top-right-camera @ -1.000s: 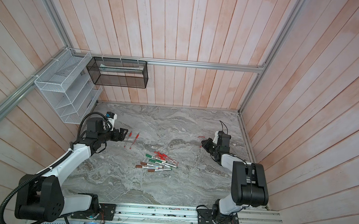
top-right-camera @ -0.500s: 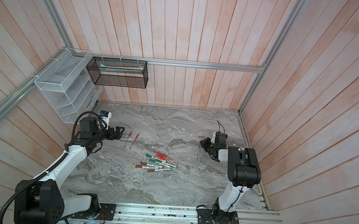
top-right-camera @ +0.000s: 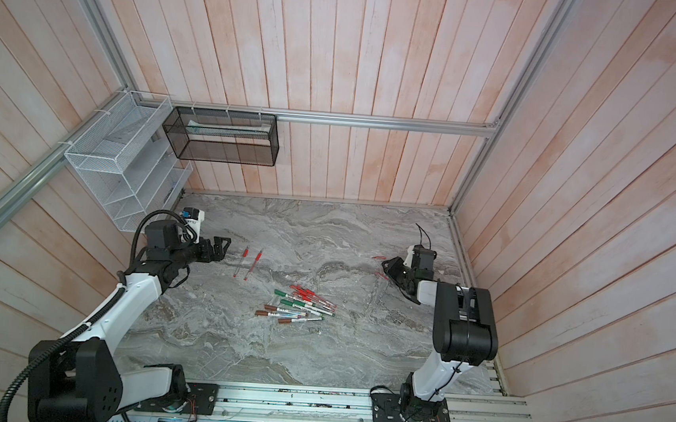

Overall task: Remove pen caps from pens
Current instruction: Place the pen cap to the middle-right of the table, then pick up the pen from the center of the table.

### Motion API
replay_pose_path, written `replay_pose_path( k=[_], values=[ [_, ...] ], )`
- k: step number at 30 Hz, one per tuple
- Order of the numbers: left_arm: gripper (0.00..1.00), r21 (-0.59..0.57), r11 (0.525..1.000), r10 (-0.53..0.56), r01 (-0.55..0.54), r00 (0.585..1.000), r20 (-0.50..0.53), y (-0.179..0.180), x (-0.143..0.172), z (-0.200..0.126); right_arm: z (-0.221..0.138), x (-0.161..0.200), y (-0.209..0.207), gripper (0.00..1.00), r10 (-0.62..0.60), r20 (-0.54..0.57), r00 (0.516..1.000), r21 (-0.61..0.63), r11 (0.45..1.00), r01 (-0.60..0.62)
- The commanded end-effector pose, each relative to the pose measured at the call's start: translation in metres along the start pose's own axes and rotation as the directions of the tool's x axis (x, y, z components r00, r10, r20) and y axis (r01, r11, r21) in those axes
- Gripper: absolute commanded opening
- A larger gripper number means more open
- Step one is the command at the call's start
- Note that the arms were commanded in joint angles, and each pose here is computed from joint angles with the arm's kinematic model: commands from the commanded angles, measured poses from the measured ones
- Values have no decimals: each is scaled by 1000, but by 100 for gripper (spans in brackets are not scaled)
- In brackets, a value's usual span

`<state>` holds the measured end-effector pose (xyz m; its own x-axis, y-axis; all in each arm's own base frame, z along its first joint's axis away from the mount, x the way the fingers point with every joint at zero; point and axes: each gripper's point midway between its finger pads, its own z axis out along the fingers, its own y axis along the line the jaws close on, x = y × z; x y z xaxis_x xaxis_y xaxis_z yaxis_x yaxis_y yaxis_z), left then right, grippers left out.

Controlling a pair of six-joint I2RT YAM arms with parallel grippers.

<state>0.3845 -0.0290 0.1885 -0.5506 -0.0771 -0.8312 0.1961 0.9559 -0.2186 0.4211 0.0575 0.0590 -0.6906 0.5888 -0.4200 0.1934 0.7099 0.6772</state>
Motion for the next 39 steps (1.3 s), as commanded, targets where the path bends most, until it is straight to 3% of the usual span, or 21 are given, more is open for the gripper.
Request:
replay_pose_path(
  k=[1, 5, 8, 13, 16, 25, 29, 35, 39],
  values=[
    [100, 18, 1000, -12, 12, 1000, 19, -3, -8, -4, -11, -5, 15, 38, -117, -4, 993, 47, 992, 117],
    [100, 19, 1000, -5, 5, 1000, 24, -2, -6, -1, -12, 8, 48, 43, -284, -41, 958, 47, 957, 285],
    [100, 18, 1000, -13, 13, 1000, 17, -2, -7, -2, -7, 30, 76, 45, -428, -104, 898, 57, 898, 436],
    [100, 11, 1000, -3, 3, 1000, 22, 1, -4, 0, 8, 90, 122, 56, -650, -260, 714, -27, 744, 668],
    [100, 15, 1000, -12, 12, 1000, 19, 0, -7, -2, 16, 125, 135, 58, -710, -347, 613, -60, 669, 741],
    [100, 3, 1000, -27, 27, 999, 27, 6, -10, -6, 34, 199, 139, 46, -741, -505, 443, -185, 594, 783],
    [100, -8, 1000, -25, 26, 999, 34, 10, -7, -5, 38, 219, 133, 45, -752, -548, 367, -218, 551, 805],
    [100, -16, 999, -29, 30, 999, 41, 14, -9, -7, 31, 234, 129, 45, -749, -578, 324, -263, 547, 795],
    [100, -13, 999, -36, 36, 999, 37, 13, -10, -9, 28, 235, 130, 45, -750, -579, 321, -275, 550, 789]
  ],
)
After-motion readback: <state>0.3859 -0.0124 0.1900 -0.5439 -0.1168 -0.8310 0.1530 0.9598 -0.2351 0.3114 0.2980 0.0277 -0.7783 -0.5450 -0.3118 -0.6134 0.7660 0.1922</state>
